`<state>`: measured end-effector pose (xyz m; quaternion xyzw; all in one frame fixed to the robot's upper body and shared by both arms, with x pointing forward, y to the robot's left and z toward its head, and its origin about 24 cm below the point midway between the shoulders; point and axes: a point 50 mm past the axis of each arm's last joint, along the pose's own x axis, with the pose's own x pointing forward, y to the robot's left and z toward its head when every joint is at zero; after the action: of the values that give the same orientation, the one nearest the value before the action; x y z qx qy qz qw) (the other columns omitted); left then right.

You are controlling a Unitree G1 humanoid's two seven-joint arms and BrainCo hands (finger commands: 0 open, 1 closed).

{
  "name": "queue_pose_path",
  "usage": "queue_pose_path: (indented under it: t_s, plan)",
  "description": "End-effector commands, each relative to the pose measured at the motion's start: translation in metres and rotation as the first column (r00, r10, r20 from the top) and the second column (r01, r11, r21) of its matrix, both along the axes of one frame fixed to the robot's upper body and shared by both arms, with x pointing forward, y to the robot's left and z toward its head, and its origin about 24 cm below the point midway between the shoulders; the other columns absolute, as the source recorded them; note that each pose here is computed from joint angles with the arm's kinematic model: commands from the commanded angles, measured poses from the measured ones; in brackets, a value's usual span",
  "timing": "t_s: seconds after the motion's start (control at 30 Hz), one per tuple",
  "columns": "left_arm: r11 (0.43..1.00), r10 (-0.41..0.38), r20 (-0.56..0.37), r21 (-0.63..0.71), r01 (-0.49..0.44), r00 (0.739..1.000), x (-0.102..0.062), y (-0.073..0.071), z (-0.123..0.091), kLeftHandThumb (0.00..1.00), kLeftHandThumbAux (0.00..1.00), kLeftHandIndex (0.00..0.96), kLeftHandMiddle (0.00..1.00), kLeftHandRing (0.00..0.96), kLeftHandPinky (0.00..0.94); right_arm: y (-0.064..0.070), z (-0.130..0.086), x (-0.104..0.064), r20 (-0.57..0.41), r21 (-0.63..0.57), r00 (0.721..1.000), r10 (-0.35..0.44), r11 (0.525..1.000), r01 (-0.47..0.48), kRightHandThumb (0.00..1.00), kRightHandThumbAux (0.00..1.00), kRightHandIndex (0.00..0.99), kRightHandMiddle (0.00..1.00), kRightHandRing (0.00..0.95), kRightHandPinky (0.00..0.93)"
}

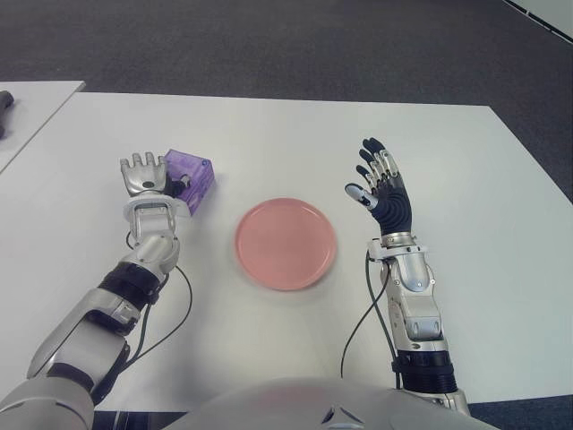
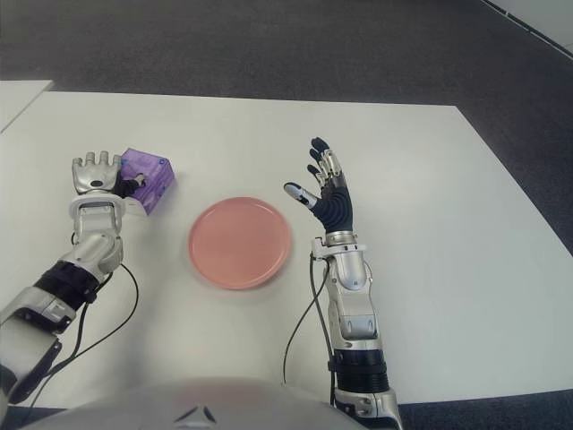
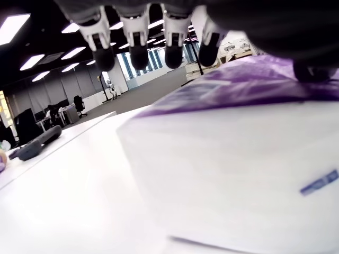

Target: Put the tissue paper into the plate.

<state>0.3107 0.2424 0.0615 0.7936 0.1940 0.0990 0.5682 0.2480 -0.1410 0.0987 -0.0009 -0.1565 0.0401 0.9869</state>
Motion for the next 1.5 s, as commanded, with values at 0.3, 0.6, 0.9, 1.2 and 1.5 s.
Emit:
queue_pose_path:
  t_s: [0.3,0.6,0.9,1.2,1.5]
  plan:
    - [0.999,-0.003,0.053,-0.033,0.005,0.999,-0.006,-0.003,0.018,0.000,0.052,0.000,0.000,0.000,0.000,-0.001,-0.006,-0.002,-0.041,-0.006,0.999,-0.006,1.000,0.006,0.198,0.620,0.000,0.000,0.000,0.000]
    - [0.999,-0.035,0.105,-0.023,0.038,0.994,-0.010,-0.015,0.047,0.000,0.066,0.000,0.000,0.000,0.000,0.000,-0.006,-0.001,-0.042,-0.005,0.999,-0.006,1.000,0.005,0.198,0.620,0.000,0.000,0.000,0.000]
    - [0.997,-0.072,0.109,-0.029,0.075,0.991,-0.013,-0.018,0.047,0.012,0.084,0.000,0.000,0.000,0.000,0.001,-0.006,-0.001,-0.042,-0.005,0.999,-0.005,1.000,0.005,0.198,0.620,0.000,0.000,0.000,0.000]
    - [0.995,-0.090,0.101,-0.041,0.094,0.991,-0.014,-0.024,0.041,0.014,0.090,0.000,0.000,0.000,0.000,0.002,-0.006,-0.002,-0.041,-0.005,0.999,-0.006,1.000,0.005,0.198,0.620,0.000,0.000,0.000,0.000]
    - [0.994,-0.095,0.079,-0.042,0.098,0.992,-0.014,-0.028,0.035,0.016,0.086,0.000,0.000,0.000,0.000,0.001,-0.006,-0.002,-0.041,-0.006,0.999,-0.006,1.000,0.005,0.198,0.620,0.000,0.000,0.000,0.000]
